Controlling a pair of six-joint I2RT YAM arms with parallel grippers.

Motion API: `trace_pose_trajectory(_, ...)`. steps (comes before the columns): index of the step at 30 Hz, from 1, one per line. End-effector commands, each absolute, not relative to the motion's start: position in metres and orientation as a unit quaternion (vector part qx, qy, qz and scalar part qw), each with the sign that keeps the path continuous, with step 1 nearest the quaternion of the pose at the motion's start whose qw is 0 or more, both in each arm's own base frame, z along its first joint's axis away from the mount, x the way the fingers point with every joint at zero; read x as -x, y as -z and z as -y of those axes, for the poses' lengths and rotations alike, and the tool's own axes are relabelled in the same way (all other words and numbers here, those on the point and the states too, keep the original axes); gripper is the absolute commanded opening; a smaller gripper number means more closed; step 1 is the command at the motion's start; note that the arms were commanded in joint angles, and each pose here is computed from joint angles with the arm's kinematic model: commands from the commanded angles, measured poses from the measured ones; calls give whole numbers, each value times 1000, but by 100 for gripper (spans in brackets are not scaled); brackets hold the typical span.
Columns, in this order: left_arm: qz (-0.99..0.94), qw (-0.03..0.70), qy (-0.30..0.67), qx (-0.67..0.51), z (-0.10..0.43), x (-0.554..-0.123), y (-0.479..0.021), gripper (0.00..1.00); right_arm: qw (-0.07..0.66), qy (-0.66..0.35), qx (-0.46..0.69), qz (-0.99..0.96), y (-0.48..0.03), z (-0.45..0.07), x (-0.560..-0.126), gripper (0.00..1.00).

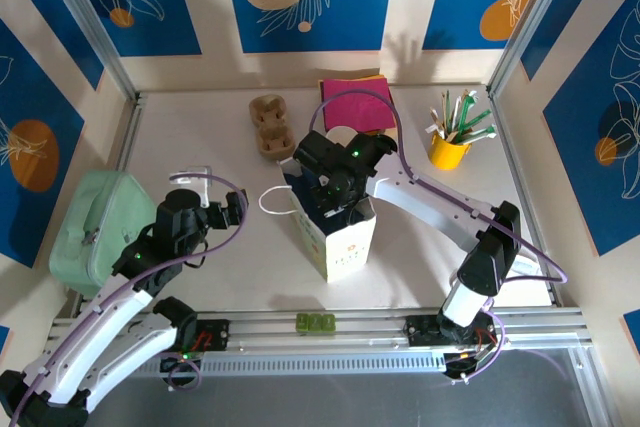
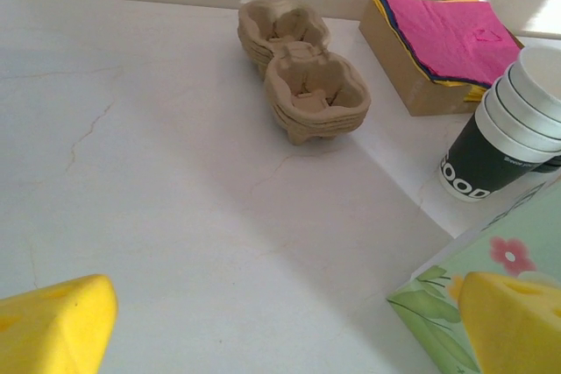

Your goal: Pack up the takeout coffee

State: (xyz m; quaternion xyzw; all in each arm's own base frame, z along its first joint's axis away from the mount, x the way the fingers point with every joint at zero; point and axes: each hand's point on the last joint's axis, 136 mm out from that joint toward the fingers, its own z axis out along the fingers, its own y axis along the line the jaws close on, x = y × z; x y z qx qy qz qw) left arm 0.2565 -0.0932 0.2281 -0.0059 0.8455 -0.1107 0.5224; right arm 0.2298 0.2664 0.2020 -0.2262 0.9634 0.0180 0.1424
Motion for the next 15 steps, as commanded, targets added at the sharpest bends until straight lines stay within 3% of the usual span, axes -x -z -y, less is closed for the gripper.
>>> trace_pose_trajectory(1,-845,526,96,14,84,-254,-226,100,161,-18,225,-961,-219,-267,-227,17)
trace_pose_trajectory(6,-845,527,89,15,81,-253,-228,99,181,-10,224,-958,-241,-260,-229,26)
trace_pose_trajectory(15,-844,530,85,13,79,-252,-232,99,215,-37,234,-948,-276,-266,-228,28)
